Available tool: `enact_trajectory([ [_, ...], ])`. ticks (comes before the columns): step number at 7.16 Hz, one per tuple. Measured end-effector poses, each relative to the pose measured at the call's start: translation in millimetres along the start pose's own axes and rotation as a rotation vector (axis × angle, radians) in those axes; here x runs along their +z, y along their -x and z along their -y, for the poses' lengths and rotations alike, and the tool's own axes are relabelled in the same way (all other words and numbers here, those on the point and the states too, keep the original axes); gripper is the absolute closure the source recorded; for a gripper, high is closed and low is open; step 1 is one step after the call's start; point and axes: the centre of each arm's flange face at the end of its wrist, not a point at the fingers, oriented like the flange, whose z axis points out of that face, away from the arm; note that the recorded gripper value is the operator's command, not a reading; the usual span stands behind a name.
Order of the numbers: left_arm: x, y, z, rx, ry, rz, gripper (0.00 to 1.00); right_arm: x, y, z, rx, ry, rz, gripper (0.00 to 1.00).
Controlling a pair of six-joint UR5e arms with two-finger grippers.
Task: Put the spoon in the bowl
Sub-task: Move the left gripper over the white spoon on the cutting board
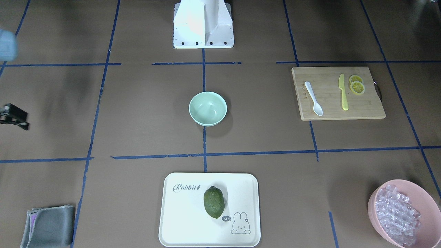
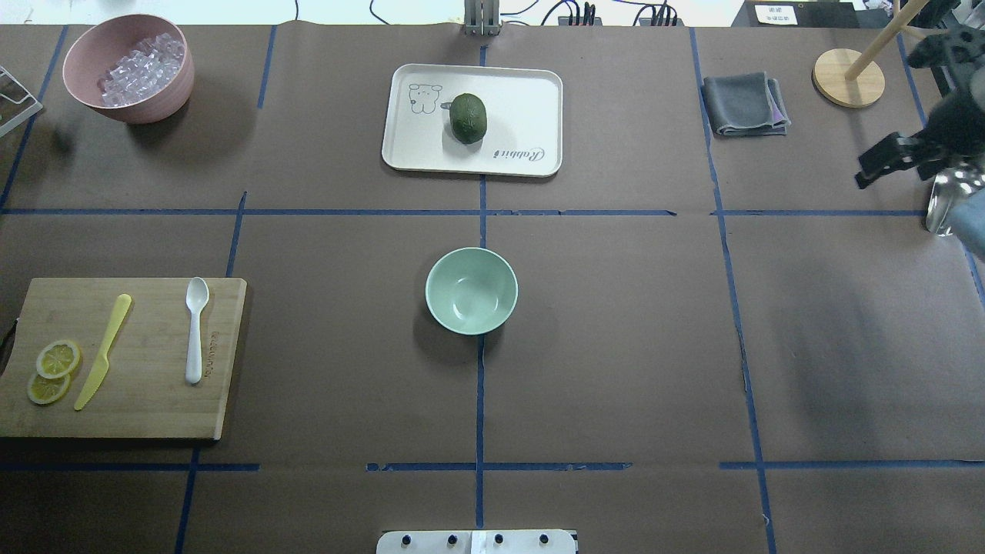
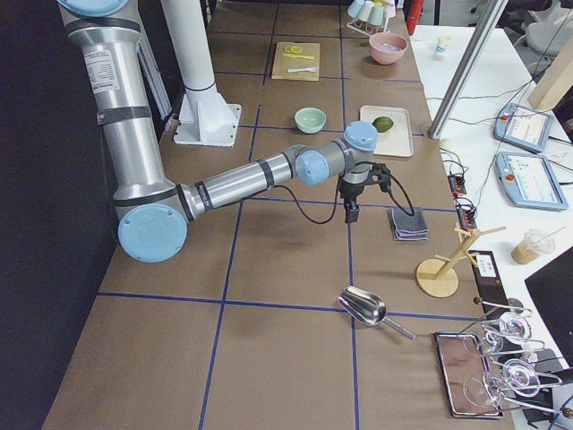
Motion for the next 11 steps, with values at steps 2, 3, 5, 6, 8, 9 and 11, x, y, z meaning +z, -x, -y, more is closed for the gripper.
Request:
enact_trajectory([
  [2, -12, -13, 24, 0.058, -0.063, 0.009, 0.00, -23, -120, -64, -0.074, 0.045, -0.040, 0.00],
  [3, -14, -17, 30, 0.060, -0.077, 0.008, 0.00, -28, -171, -109, -0.067, 0.056, -0.044, 0.00],
  [5, -21, -31, 39, 0.071, -0.099, 0.000, 0.00, -28, -219, -181, 0.003, 0.071, -0.042, 0.00],
  [6, -21, -45, 45, 0.078, -0.116, -0.025, 0.00, -33, -218, -196, 0.033, 0.062, -0.044, 0.00],
  [8, 13, -108, 63, 0.044, -0.109, -0.098, 0.00, -44, -208, -201, 0.076, 0.038, -0.050, 0.00],
  [9, 37, -145, 70, -0.011, -0.109, -0.104, 0.00, -47, -205, -202, 0.079, 0.032, -0.052, 0.00],
  [11, 62, -201, 75, -0.120, -0.121, -0.094, 0.00, -49, -204, -202, 0.081, 0.029, -0.052, 0.00],
])
